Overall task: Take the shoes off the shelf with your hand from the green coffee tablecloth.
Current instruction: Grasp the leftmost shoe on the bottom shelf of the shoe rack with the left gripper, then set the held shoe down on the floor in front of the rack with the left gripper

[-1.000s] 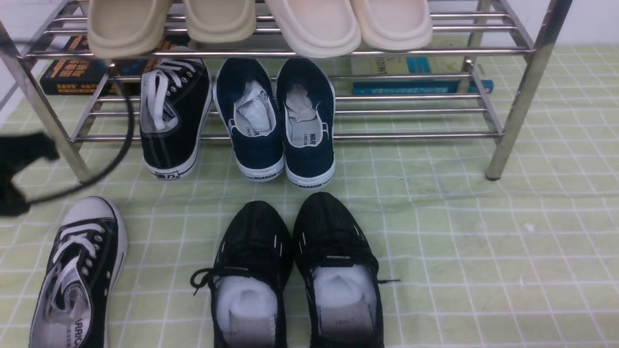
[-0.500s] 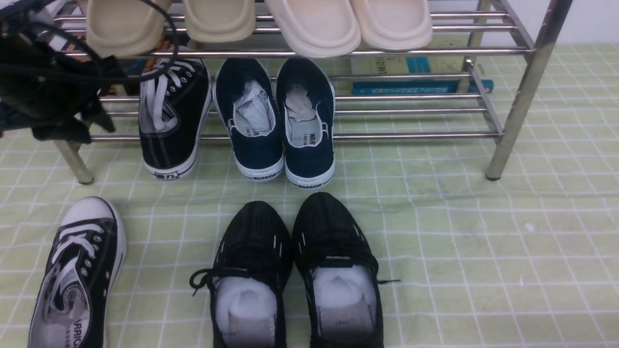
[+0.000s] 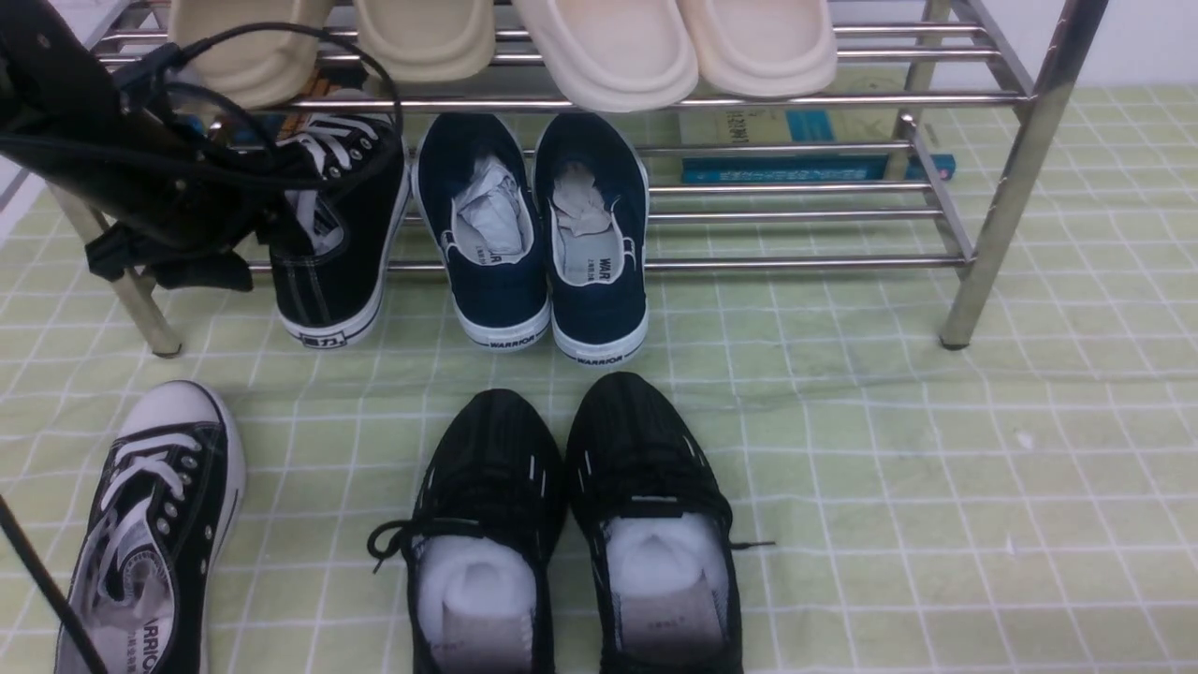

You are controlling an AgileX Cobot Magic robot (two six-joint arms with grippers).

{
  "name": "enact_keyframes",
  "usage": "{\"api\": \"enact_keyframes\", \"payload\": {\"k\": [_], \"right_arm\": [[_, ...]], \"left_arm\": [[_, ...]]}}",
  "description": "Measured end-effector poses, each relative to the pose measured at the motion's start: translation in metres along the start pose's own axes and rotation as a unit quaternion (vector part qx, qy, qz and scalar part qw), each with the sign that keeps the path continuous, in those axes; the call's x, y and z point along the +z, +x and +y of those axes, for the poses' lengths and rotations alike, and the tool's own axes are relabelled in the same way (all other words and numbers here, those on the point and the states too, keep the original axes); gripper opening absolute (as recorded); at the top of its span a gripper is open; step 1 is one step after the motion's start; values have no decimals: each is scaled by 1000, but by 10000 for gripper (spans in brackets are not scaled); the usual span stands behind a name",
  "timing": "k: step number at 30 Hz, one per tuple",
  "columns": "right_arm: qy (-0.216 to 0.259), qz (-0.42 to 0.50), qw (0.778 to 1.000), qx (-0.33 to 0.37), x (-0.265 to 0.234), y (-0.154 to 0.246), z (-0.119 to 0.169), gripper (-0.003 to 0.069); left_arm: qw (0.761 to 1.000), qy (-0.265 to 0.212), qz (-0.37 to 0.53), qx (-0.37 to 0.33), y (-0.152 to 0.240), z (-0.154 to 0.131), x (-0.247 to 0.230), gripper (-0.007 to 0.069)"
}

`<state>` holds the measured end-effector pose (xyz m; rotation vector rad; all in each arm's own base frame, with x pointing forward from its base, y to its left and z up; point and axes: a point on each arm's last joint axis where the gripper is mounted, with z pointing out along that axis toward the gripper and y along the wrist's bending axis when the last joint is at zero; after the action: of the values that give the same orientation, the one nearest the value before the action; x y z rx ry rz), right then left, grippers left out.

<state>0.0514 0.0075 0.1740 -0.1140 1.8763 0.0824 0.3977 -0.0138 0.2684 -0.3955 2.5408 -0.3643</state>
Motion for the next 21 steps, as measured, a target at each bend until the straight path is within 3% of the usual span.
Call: {"api": "enact_keyframes", "payload": {"k": [9, 14, 16, 18, 21], "right_arm": [[0, 0, 1000, 0, 0, 0, 0, 239], [0, 0, 1000, 0, 0, 0, 0, 239], [0, 0, 1000, 0, 0, 0, 0, 239], [0, 0, 1000, 0, 0, 0, 0, 239], [0, 0, 1000, 0, 0, 0, 0, 239]], "left_arm": [[1000, -7, -10, -1, -2, 6, 23, 346], [1000, -4, -3, -6, -1, 5, 26, 204], [1000, -7, -5, -1, -1, 5, 24, 87], [1000, -9, -9, 3, -2, 5, 20, 32], [1000, -11, 1, 7, 0, 4, 11, 19]]}}
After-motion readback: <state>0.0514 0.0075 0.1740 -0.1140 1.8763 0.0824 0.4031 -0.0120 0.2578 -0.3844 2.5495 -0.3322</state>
